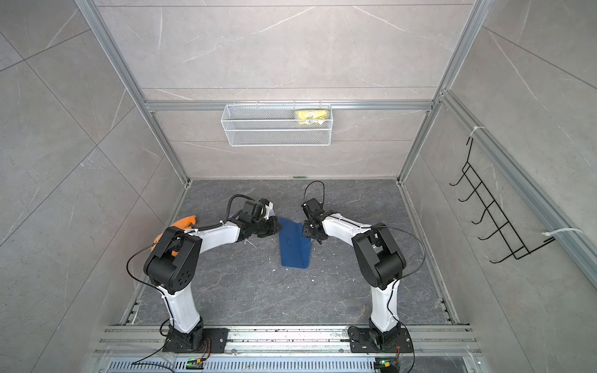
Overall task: Open the envelope
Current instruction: Open the envelope flap on the envelope.
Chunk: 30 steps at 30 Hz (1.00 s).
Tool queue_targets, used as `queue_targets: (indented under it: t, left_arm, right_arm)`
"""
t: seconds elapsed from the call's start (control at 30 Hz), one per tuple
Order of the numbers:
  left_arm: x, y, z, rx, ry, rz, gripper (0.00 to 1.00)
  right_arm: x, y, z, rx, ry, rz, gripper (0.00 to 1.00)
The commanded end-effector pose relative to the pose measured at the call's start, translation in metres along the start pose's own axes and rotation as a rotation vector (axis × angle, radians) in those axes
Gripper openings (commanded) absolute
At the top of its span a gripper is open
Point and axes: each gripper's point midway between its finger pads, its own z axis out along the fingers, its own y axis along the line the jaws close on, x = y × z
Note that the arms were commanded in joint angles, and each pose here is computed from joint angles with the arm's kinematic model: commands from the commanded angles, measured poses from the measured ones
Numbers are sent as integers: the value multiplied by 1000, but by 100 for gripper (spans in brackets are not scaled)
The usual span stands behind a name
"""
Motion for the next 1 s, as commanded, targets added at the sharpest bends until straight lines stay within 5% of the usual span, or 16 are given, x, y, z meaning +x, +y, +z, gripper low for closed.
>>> queue_targets:
  t: [0.0,0.3,0.47,0.67,0.97]
  left_arm:
    - [-17,-12,-17,20,-103,16,0]
    - [-7,28,-28,-106,-222,-101,0]
    - [6,61,-31,-248,-291,-254,0]
    - [20,62,-23,-317,-350,-297,0]
    - [21,67,-26,-333,-383,-343,0]
  right_arm:
    - [0,-8,-3,71,22,-6,44]
    - [2,-6,-4,63,35,-15,42]
    - [-11,31,-48,-148,-35,-65,42]
    - [43,111,-87,-511,53,-282,42]
    - [105,110,-66,-512,147,-321,36]
